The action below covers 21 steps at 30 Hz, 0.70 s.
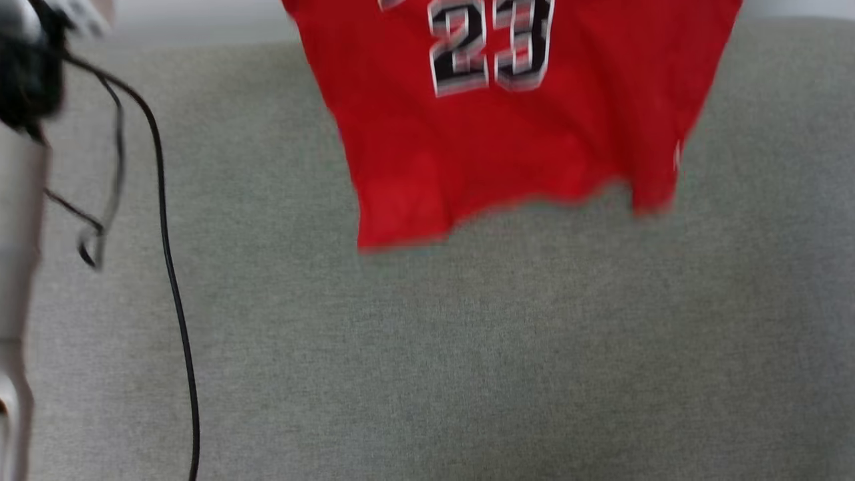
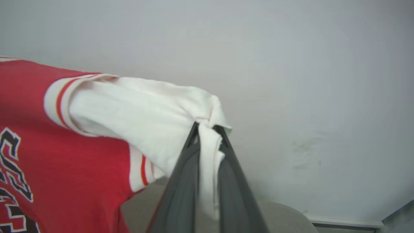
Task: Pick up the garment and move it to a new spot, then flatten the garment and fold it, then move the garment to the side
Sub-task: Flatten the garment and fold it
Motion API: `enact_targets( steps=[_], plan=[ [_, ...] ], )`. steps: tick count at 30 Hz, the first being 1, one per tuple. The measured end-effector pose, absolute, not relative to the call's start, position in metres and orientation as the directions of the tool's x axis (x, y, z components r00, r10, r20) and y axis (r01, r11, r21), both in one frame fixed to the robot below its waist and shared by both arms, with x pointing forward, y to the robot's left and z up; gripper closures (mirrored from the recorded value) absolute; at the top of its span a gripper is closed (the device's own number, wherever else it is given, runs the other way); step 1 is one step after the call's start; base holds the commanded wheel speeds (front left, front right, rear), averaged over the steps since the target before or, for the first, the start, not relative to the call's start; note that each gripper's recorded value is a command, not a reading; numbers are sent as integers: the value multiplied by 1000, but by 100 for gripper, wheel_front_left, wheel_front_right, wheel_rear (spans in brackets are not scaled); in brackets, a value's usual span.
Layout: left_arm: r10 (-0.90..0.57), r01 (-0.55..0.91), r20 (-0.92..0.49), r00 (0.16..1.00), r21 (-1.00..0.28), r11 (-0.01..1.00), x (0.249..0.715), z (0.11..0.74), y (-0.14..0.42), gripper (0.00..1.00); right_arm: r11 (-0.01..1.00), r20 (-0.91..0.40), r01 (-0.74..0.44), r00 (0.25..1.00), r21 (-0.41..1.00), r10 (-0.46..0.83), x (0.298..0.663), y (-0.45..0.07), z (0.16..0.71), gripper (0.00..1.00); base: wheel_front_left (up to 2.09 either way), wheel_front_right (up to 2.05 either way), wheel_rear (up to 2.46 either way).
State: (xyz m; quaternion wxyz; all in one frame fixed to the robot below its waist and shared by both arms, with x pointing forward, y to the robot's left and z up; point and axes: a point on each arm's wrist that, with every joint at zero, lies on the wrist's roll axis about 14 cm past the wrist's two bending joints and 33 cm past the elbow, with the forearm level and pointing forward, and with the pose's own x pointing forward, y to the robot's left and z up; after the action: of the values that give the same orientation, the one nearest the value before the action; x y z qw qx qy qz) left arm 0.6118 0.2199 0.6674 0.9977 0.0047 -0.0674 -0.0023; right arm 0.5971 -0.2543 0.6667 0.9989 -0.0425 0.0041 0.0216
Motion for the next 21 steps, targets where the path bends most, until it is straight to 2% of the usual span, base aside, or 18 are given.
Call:
enact_targets(
  steps=[6,11,15,21],
  plan=[
    [17,-27,305,952,31,999,646,721,225,100,993,148,-12,989,-114,29,632,-253,719,100,0,0,0],
    [26,-40,347,938,32,999,674,726,227,100,992,205,-1,978,-129,28,662,-249,731,100,0,0,0],
    [30,-43,324,946,34,999,695,702,226,100,992,183,-24,982,-125,46,689,-238,707,100,0,0,0],
    [23,-25,202,979,7,1000,717,626,219,100,992,63,-82,994,-96,88,717,-216,631,100,0,0,0]
  ],
)
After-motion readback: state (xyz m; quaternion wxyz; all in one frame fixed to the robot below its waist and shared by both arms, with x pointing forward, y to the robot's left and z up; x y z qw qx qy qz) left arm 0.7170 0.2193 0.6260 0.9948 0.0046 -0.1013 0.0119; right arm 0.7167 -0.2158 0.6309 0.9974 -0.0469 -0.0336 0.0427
